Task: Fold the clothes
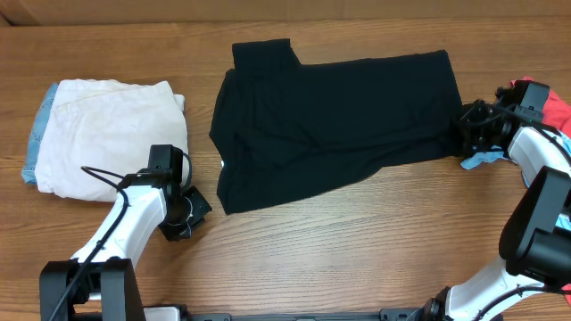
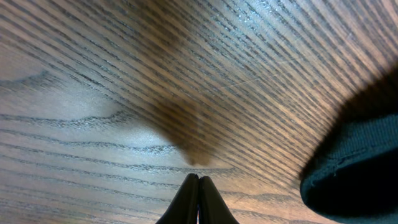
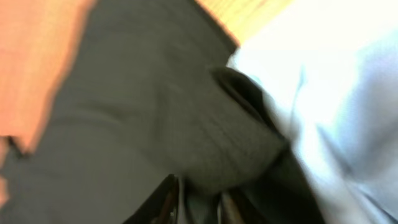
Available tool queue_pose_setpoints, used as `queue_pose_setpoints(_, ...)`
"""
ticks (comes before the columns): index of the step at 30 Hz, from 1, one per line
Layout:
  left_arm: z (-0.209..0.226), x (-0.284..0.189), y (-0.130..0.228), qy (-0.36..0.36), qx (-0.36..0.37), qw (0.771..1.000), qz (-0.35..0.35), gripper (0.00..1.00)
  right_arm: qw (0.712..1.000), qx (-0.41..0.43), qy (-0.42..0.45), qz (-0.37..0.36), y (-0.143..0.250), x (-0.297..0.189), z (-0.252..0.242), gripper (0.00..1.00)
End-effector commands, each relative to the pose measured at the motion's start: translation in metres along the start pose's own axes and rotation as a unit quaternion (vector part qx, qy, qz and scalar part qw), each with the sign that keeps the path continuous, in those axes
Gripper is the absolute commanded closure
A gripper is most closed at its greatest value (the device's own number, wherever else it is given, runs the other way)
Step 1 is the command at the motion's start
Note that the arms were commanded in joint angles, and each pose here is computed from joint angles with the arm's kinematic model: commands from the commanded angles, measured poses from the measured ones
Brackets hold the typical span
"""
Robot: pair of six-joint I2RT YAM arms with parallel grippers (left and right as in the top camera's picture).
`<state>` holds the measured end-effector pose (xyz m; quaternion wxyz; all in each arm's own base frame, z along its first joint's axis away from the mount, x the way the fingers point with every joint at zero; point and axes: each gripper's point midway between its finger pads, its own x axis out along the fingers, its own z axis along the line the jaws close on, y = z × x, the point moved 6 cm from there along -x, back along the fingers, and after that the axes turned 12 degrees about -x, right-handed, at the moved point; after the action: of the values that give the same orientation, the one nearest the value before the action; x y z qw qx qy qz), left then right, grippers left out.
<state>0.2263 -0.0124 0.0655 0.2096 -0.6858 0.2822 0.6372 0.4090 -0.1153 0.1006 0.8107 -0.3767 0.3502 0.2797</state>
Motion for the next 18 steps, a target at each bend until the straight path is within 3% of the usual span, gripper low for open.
queue_pose_setpoints(1,-0.005,-0.006,-0.003,0.015,0.01,1.0,-0.006,0.96,0.993,-0.028,-0.109,-0.02,-0.012,0.003,0.027,0.82)
queue_pose_setpoints(3,-0.005,-0.006,-0.002,0.015,0.01,1.0,-0.006,0.96,0.993,-0.028,-0.109,-0.023,-0.013,0.003,0.028,0.82)
queue_pose_setpoints(4,-0.005,-0.006,-0.002,0.015,0.01,1.0,-0.006,0.96,0.994,-0.026,-0.103,-0.026,-0.014,0.004,0.027,0.77)
queue_pose_setpoints(5,-0.005,-0.006,-0.002,0.015,0.01,1.0,-0.006,0.96,0.995,-0.028,-0.091,-0.034,-0.017,0.004,0.025,0.55)
queue_pose_setpoints(7,-0.005,-0.006,-0.003,0.016,0.01,1.0,-0.006,0.95,0.995,-0.029,-0.086,-0.045,-0.021,0.002,0.021,0.34)
queue_pose_setpoints(8,-0.005,-0.006,-0.002,0.016,0.012,1.0,-0.006,0.91,0.995,-0.02,-0.082,-0.045,-0.024,-0.001,0.015,0.31)
queue_pose_setpoints(10,-0.009,-0.007,0.0,0.033,0.033,0.999,0.006,0.87,0.996,-0.011,-0.082,-0.036,-0.025,-0.008,0.005,0.3)
queue_pose_setpoints(12,-0.026,-0.009,0.006,0.096,0.091,0.991,0.034,0.78,0.996,-0.009,-0.087,-0.024,-0.025,-0.021,-0.007,0.32)
queue_pose_setpoints(13,-0.038,-0.012,0.011,0.143,0.137,0.979,0.05,0.67,0.997,-0.005,-0.081,-0.016,-0.023,-0.03,-0.017,0.34)
queue_pose_setpoints(14,-0.045,-0.014,0.013,0.167,0.158,0.972,0.055,0.49,0.998,0.008,-0.069,-0.002,-0.019,-0.039,-0.028,0.35)
queue_pose_setpoints(18,-0.048,-0.011,0.013,0.155,0.171,0.972,0.038,0.35,0.995,0.067,-0.028,0.064,0.009,-0.049,-0.052,0.4)
